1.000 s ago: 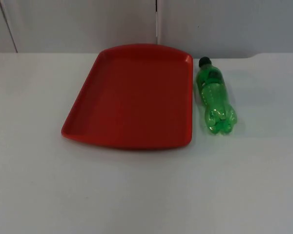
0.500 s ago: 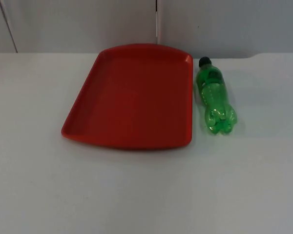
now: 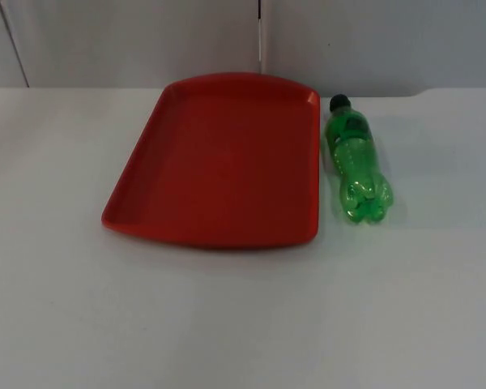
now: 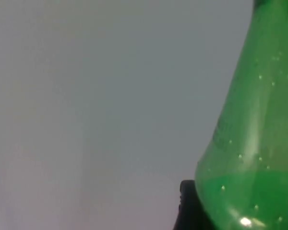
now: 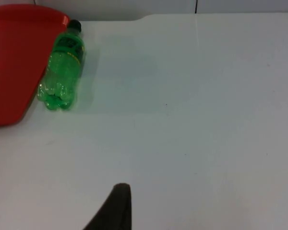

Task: Place the bottle upright on the tray.

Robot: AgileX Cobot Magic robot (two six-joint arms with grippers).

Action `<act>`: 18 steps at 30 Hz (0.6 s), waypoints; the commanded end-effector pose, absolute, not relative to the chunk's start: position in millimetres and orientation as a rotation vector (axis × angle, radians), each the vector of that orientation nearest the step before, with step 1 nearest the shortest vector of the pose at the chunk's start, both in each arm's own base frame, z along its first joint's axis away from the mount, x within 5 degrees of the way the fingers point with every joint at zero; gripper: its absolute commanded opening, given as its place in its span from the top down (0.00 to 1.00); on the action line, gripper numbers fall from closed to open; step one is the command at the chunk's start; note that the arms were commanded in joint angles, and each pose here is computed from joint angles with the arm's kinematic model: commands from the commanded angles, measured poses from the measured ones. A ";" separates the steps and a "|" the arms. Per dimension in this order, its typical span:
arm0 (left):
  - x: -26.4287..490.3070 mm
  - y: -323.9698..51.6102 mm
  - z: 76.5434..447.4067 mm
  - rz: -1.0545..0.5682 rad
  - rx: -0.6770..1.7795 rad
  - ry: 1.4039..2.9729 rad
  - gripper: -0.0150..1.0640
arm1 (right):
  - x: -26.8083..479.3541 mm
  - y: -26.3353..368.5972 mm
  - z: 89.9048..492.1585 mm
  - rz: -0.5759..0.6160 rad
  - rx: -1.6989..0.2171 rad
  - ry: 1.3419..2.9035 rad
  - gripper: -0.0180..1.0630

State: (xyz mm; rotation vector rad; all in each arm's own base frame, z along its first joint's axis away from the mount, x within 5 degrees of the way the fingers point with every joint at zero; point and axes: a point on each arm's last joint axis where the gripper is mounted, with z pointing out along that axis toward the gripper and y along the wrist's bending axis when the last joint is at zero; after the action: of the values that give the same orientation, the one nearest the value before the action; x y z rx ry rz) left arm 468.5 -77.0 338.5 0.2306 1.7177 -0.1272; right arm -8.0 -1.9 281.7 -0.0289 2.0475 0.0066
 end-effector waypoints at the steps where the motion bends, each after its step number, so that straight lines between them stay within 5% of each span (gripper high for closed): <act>1: 469.9 -86.1 337.7 -0.085 0.316 1.700 0.99 | -7.4 -1.7 280.3 0.002 -0.021 2.045 0.01; 12: 477.1 -124.8 286.4 -0.512 0.606 1.657 0.99 | -7.4 -1.7 280.3 0.002 -0.021 2.045 0.01; 18: 479.0 -131.4 268.8 -0.567 0.685 1.641 0.99 | -7.4 -1.7 280.3 0.002 -0.021 2.045 0.01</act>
State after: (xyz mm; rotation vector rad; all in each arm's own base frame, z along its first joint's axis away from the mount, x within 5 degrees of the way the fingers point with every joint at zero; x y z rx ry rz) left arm 479.7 -129.3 265.9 0.6690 1.6695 -0.5358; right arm -8.0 -1.9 281.7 -0.0311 2.0474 0.0053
